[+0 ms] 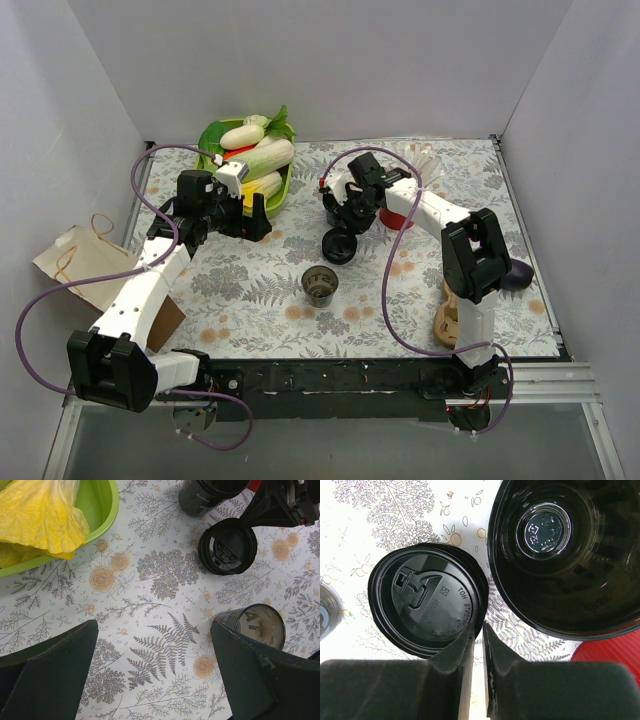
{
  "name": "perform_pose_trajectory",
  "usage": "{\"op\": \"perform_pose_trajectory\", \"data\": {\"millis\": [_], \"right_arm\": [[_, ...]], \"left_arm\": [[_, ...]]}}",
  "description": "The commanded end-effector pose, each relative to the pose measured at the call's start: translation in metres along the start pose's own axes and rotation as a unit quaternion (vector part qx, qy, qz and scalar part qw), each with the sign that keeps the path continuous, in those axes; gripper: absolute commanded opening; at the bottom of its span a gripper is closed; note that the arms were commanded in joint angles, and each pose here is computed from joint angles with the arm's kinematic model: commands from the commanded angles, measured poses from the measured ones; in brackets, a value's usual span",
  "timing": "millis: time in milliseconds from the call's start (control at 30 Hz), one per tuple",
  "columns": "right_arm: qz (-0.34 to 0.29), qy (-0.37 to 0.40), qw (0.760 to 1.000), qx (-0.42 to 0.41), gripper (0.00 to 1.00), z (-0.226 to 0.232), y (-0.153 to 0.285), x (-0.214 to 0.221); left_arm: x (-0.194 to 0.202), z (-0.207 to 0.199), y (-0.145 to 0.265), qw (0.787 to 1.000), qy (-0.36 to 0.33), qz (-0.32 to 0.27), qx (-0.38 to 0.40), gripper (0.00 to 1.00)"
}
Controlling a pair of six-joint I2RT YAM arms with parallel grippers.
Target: Pack the takeout coffee
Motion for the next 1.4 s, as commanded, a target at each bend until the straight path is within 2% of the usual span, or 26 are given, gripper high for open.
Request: {"op": "perform_pose_trajectory", "data": {"millis": [0,333,500,767,933,1067,1267,1367], "right_arm": [[-0.001,0.0,1.0,-0.003,0.17,-0.002,0.002,0.0],[-0.015,0.013,0.999,0.027,0.1,-0.007,0.023,-0.011],[-0.028,0.027,0.998,0.045,0.02,-0.007,0.039,-0.018],[-0.067,0.041,0.995,0.057,0.01,0.0,0.065,-0.034],[-0.104,0.043,0.993,0.028,0.01,0.006,0.072,-0.043],[-0.147,0.042,0.988,-0.018,0.01,0.013,0.08,-0.056],[-0.104,0.026,0.994,-0.019,0.01,0.01,0.062,-0.038],[-0.115,0.012,0.992,-0.047,0.01,0.014,0.061,-0.031]], "left_arm": [[0.002,0.0,0.002,1.0,-0.004,-0.002,0.0,0.98],[0.001,-0.001,0.004,1.0,-0.008,-0.004,0.003,0.98],[0.002,-0.003,0.002,1.0,-0.011,0.001,0.017,0.98],[-0.002,-0.01,0.0,0.997,-0.033,0.009,0.067,0.98],[-0.021,-0.031,0.002,0.989,-0.045,-0.004,0.142,0.98],[-0.034,-0.051,-0.001,0.98,-0.049,0.003,0.194,0.93],[-0.027,-0.063,-0.01,0.973,-0.052,0.031,0.223,0.93],[-0.013,-0.062,-0.021,0.975,-0.052,0.051,0.212,0.93]]}}
Point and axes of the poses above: each gripper's point midway between its finger pads, its own y axis back along the fingers, its own z axis along the line the jaws close on, x = y × z, the point moved 9 cm from there along y, back along the fingers, and after that the axes turned 15 degrees about y, right-handed, at the moved point
